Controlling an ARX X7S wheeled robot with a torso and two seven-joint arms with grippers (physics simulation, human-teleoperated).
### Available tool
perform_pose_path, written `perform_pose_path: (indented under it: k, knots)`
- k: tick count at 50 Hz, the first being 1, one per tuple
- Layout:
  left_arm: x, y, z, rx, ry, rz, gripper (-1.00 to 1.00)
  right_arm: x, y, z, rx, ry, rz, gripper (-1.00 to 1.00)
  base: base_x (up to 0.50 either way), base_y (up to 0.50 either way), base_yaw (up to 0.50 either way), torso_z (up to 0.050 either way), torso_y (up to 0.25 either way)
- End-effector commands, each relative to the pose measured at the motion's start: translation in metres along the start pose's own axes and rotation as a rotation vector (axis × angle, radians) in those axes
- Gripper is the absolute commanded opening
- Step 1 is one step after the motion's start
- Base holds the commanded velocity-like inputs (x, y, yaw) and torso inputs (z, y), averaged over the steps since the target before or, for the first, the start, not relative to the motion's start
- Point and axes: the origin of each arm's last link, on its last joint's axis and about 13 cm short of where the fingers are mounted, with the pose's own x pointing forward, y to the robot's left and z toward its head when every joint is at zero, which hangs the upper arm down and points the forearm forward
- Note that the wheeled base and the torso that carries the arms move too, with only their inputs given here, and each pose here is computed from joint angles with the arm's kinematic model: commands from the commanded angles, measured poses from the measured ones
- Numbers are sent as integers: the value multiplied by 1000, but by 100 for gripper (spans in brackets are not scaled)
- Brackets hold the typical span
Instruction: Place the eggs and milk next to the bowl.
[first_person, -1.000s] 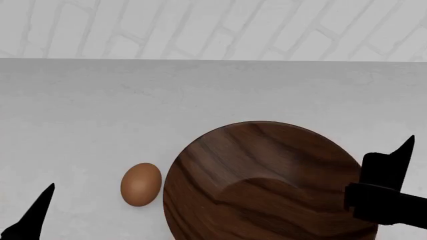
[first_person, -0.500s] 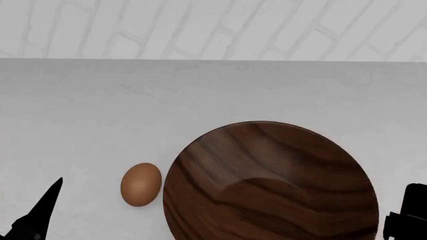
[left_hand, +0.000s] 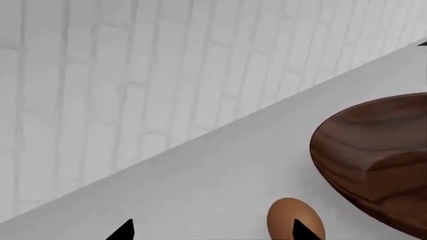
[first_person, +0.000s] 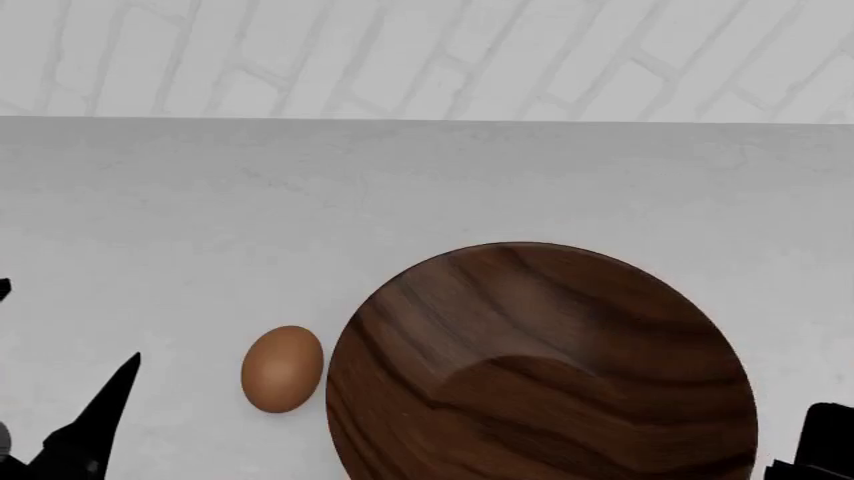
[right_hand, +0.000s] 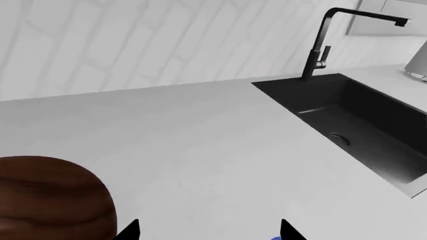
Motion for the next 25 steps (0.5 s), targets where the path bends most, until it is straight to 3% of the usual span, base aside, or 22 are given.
perform_pose_path:
  k: [1, 25]
  knots:
    - [1, 0, -2, 1, 6, -5, 100, -4, 2, -3, 30, 55, 10, 100, 0, 0, 0, 0, 0]
    - [-2, -3, -9, -6, 23, -6, 100, 3, 2, -6, 44, 69, -64, 100, 0, 0, 0, 0, 0]
